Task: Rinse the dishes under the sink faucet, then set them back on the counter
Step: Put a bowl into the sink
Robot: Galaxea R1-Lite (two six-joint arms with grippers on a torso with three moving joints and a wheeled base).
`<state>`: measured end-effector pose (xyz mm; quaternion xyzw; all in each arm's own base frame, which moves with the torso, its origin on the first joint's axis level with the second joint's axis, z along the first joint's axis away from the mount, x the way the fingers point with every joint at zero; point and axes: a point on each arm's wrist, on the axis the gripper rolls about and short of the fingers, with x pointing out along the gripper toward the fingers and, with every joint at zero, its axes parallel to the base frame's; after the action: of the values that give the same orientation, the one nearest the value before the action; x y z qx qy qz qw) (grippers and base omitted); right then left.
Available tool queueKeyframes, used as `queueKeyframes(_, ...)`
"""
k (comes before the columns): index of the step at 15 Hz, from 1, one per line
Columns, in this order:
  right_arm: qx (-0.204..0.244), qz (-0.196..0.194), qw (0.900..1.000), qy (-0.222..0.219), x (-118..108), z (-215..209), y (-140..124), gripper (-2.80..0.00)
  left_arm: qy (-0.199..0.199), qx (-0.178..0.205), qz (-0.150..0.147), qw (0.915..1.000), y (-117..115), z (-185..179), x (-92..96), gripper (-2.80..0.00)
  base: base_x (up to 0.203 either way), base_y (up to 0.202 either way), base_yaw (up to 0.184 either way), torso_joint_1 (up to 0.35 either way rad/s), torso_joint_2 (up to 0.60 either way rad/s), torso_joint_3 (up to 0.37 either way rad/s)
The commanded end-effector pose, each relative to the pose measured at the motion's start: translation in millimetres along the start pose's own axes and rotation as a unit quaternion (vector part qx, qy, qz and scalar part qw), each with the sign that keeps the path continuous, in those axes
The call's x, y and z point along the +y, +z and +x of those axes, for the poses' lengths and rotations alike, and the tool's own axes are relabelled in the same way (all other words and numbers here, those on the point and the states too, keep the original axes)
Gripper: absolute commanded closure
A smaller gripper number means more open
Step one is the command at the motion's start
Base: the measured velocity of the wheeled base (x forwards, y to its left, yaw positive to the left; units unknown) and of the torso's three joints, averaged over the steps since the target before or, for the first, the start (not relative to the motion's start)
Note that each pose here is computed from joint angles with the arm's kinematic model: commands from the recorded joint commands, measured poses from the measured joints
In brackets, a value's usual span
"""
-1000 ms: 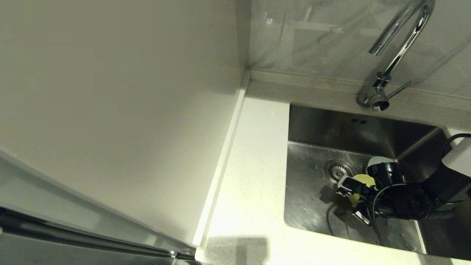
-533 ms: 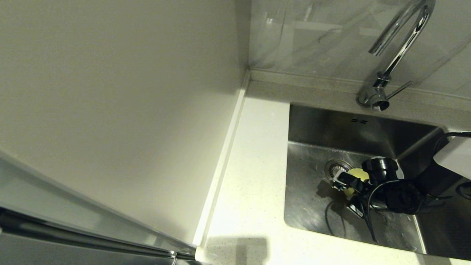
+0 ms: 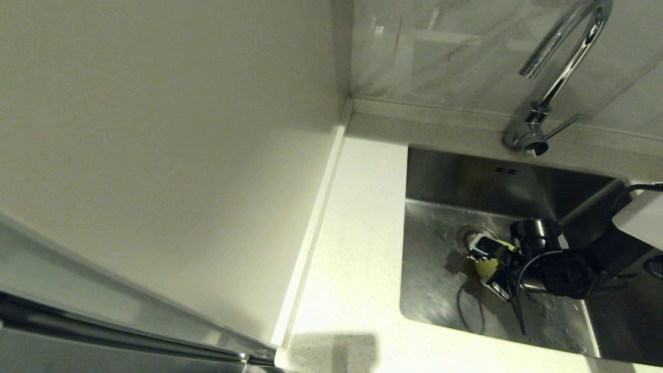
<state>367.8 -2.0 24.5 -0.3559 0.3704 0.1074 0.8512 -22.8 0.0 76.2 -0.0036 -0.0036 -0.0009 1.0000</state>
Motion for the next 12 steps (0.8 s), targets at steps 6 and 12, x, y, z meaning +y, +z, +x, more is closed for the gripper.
queueKeyframes(6, -0.112, 0.09, 0.983, -0.115, -47.4, -146.5, 0.2, -2.8, 0.0, 0.001, 0.0, 1.0, -0.8, 0.2, 0.0, 0.0, 0.0, 0.0, 0.0, 0.0, 0.0, 0.0)
queueKeyframes(12, -0.099, 0.188, 0.949, -0.235, -133.2, -221.7, -51.0, -2.8, 0.0, 0.001, 0.0, 1.0, -0.8, 0.2, 0.0, 0.0, 0.0, 0.0, 0.0, 0.0, 0.0, 0.0)
